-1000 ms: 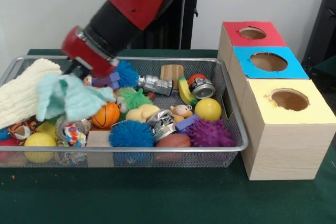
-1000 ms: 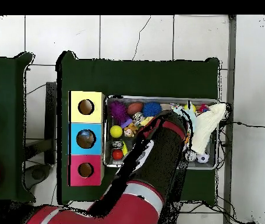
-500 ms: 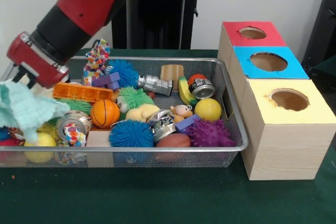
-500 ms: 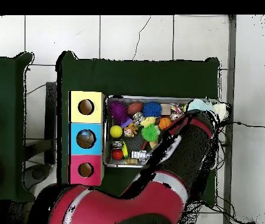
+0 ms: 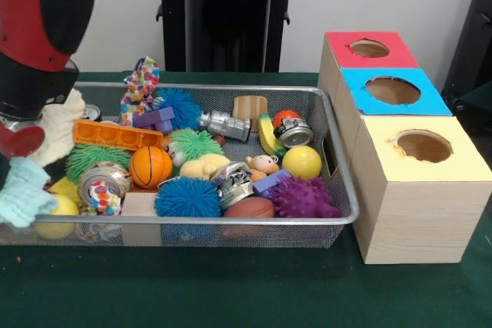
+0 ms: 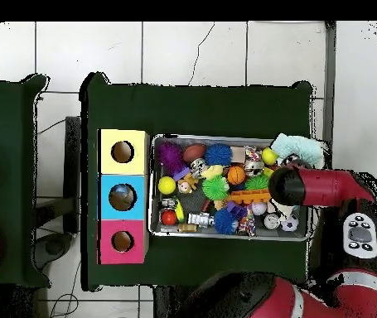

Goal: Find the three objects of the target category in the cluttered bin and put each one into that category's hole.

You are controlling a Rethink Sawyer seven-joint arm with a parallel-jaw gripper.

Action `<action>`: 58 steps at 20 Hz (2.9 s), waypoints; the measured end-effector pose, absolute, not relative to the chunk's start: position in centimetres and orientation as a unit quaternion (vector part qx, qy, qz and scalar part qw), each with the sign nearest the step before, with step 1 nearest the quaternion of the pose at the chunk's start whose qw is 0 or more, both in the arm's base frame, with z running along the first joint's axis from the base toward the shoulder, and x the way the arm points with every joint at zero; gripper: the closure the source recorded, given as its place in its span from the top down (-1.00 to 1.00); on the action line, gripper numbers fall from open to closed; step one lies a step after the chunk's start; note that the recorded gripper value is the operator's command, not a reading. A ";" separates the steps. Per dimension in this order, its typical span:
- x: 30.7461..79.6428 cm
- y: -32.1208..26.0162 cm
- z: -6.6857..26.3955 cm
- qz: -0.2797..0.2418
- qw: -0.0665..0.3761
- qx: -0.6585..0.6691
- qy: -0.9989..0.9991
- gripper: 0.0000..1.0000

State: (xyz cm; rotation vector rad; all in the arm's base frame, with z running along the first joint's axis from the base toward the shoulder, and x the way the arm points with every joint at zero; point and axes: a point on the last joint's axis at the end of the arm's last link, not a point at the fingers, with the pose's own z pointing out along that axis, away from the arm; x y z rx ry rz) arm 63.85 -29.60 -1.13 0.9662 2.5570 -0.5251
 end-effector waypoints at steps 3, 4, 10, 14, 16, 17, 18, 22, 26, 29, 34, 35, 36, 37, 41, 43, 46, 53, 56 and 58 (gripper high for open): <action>64.7 -29.2 -1.0 -0.160 0.180 0.361 0.901 1.00; 64.9 -29.0 -1.1 -0.154 0.179 0.365 0.901 1.00; 65.3 -27.8 -1.3 -0.141 0.171 0.367 0.903 1.00; 65.4 -27.0 -1.0 -0.138 0.167 0.366 0.905 1.00; 65.4 -26.1 -0.3 -0.141 0.160 0.363 0.907 1.00; 65.4 -25.8 -0.1 -0.142 0.157 0.362 0.908 1.00; 65.3 -25.5 0.1 -0.143 0.154 0.360 0.909 1.00; 65.5 -23.4 1.4 -0.156 0.134 0.351 0.914 1.00; 65.8 -20.1 2.6 -0.178 0.106 0.332 0.920 1.00; 65.8 -18.1 3.3 -0.191 0.091 0.321 0.923 1.00; 65.2 -16.7 3.4 -0.204 0.070 0.314 0.925 1.00; 64.9 -16.6 3.4 -0.206 0.063 0.315 0.924 1.00; 64.3 -16.5 3.2 -0.207 0.051 0.319 0.923 1.00; 63.7 -16.5 3.0 -0.209 0.040 0.324 0.922 1.00; 61.8 -16.8 2.3 -0.214 0.004 0.337 0.917 1.00; 60.0 -17.2 1.7 -0.219 -0.032 0.350 0.910 1.00; 58.0 -17.6 1.1 -0.226 -0.078 0.365 0.900 1.00; 54.9 -18.5 0.3 -0.241 -0.160 0.388 0.875 1.00; 54.2 -18.8 0.1 -0.242 -0.182 0.396 0.867 1.00; 54.1 -18.9 0.0 -0.239 -0.186 0.400 0.865 1.00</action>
